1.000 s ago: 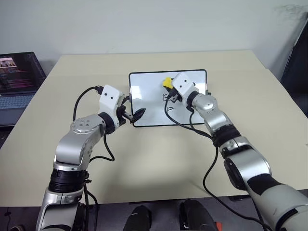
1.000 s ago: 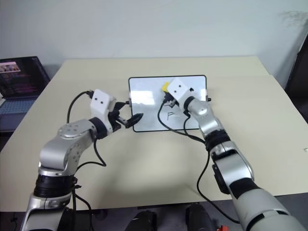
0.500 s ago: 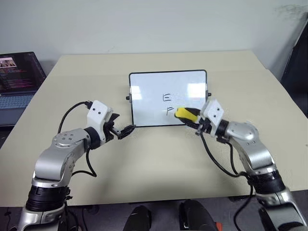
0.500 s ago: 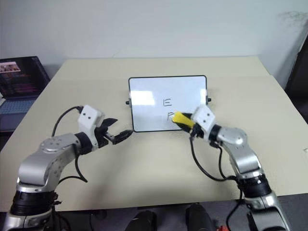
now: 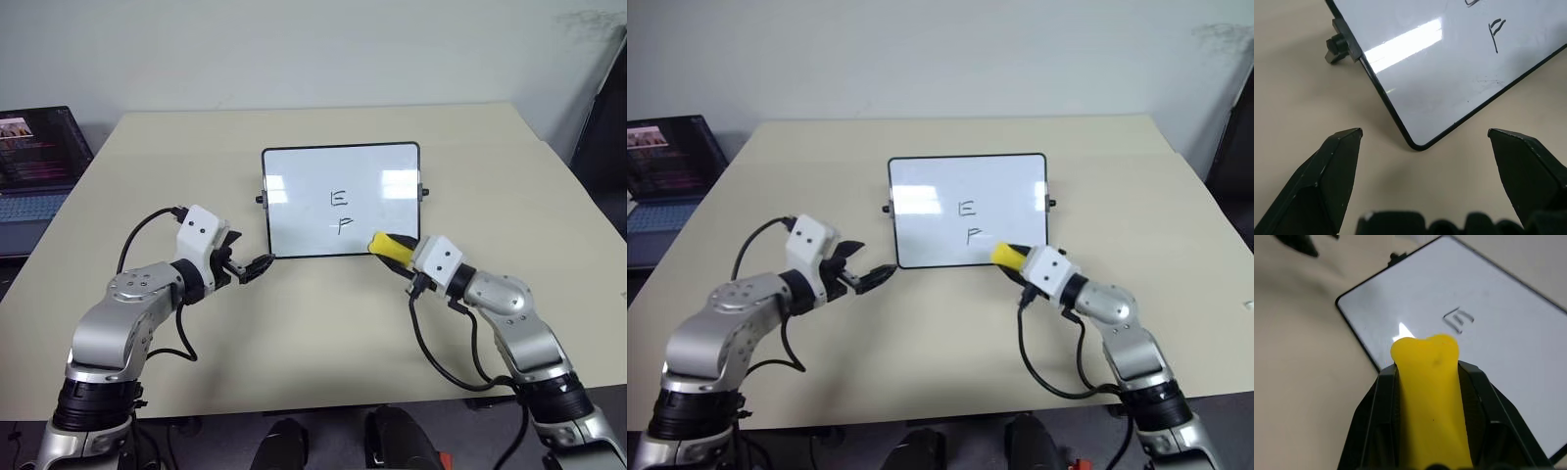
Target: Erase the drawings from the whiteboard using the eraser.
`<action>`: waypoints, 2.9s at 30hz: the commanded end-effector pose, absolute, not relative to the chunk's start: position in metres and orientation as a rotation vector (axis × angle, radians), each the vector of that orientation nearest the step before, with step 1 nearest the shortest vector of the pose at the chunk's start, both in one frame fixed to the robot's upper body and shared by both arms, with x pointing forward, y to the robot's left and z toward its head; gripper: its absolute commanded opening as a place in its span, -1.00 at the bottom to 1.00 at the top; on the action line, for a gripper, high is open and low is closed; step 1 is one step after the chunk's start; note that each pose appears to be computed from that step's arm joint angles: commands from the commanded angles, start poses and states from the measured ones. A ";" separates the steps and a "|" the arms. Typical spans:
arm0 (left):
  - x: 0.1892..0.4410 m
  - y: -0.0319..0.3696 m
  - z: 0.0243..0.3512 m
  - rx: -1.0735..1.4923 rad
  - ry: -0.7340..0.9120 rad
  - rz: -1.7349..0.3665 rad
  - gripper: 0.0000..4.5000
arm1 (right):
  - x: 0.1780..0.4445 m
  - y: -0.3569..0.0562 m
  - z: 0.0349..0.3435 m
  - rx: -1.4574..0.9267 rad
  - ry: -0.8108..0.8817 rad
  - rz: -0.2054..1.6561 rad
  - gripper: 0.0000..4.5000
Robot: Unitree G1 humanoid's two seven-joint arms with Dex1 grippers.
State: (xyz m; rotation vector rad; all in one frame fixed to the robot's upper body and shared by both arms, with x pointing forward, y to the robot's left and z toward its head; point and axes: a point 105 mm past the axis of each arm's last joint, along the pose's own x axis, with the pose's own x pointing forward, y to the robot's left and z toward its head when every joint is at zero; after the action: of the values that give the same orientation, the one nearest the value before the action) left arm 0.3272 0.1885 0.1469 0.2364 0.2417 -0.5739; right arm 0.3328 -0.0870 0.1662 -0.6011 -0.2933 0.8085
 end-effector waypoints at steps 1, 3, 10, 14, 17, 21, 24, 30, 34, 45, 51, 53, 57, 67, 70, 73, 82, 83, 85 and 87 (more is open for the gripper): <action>0.330 0.178 0.162 0.278 0.175 -0.622 1.00 | 0.350 -0.078 0.190 -0.644 -0.400 0.740 -0.43; 0.331 0.174 0.165 0.280 0.166 -0.642 1.00 | 0.362 -0.071 0.193 -0.651 -0.419 0.718 -0.43; 0.332 0.167 0.166 0.302 0.160 -0.692 1.00 | 0.405 -0.048 0.204 -0.735 -0.457 0.628 -0.43; 0.332 0.164 0.167 0.307 0.154 -0.709 1.00 | 0.423 -0.039 0.213 -0.738 -0.479 0.586 -0.43; 0.331 0.163 0.166 0.308 0.155 -0.712 1.00 | 0.434 -0.036 0.212 -0.718 -0.459 0.568 -0.43; 0.329 0.164 0.165 0.310 0.158 -0.713 1.00 | 0.444 -0.033 0.189 -0.714 -0.358 0.577 -0.43; 0.329 0.164 0.165 0.313 0.157 -0.713 1.00 | 0.447 -0.035 0.165 -0.744 -0.272 0.592 -0.43; 0.329 0.167 0.164 0.312 0.157 -0.705 1.00 | 0.435 -0.025 0.124 -0.846 -0.183 0.707 -0.43; 0.330 0.166 0.163 0.308 0.154 -0.706 1.00 | 0.429 -0.018 0.110 -0.904 -0.168 0.756 -0.43; 0.330 0.165 0.158 0.303 0.154 -0.714 1.00 | 0.435 -0.017 0.190 -0.795 -0.437 0.645 -0.43; 0.331 0.162 0.158 0.300 0.154 -0.723 1.00 | 0.445 -0.013 0.218 -0.758 -0.467 0.549 -0.43; 0.331 0.162 0.158 0.299 0.153 -0.725 1.00 | 0.450 -0.012 0.214 -0.769 -0.426 0.532 -0.43; 0.330 0.161 0.158 0.300 0.154 -0.725 1.00 | 0.453 -0.003 0.194 -0.780 -0.318 0.565 -0.43; 0.329 0.162 0.159 0.298 0.151 -0.720 1.00 | 0.438 -0.004 0.129 -0.913 -0.165 0.734 -0.43; 0.330 0.161 0.159 0.297 0.150 -0.725 1.00 | 0.435 -0.007 0.118 -0.939 -0.146 0.749 -0.43; 0.331 0.159 0.158 0.297 0.150 -0.730 1.00 | 0.435 -0.008 0.118 -0.977 -0.164 0.747 -0.43; 0.333 0.154 0.159 0.297 0.148 -0.746 1.00 | 0.441 -0.020 0.185 -0.854 -0.424 0.588 -0.43; 0.333 0.154 0.159 0.297 0.147 -0.748 1.00 | 0.443 -0.025 0.187 -0.859 -0.426 0.570 -0.43; 0.333 0.153 0.160 0.296 0.146 -0.751 1.00 | 0.445 -0.033 0.180 -0.879 -0.393 0.561 -0.43; 0.333 0.152 0.161 0.296 0.144 -0.753 1.00 | 0.445 -0.038 0.166 -0.905 -0.348 0.582 -0.43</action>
State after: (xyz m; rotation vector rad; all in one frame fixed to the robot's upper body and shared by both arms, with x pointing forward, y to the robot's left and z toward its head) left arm 0.3326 0.1569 0.1502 0.2789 0.1840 -0.7372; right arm 0.4437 -0.0320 0.1703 -0.9063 -0.3701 0.5889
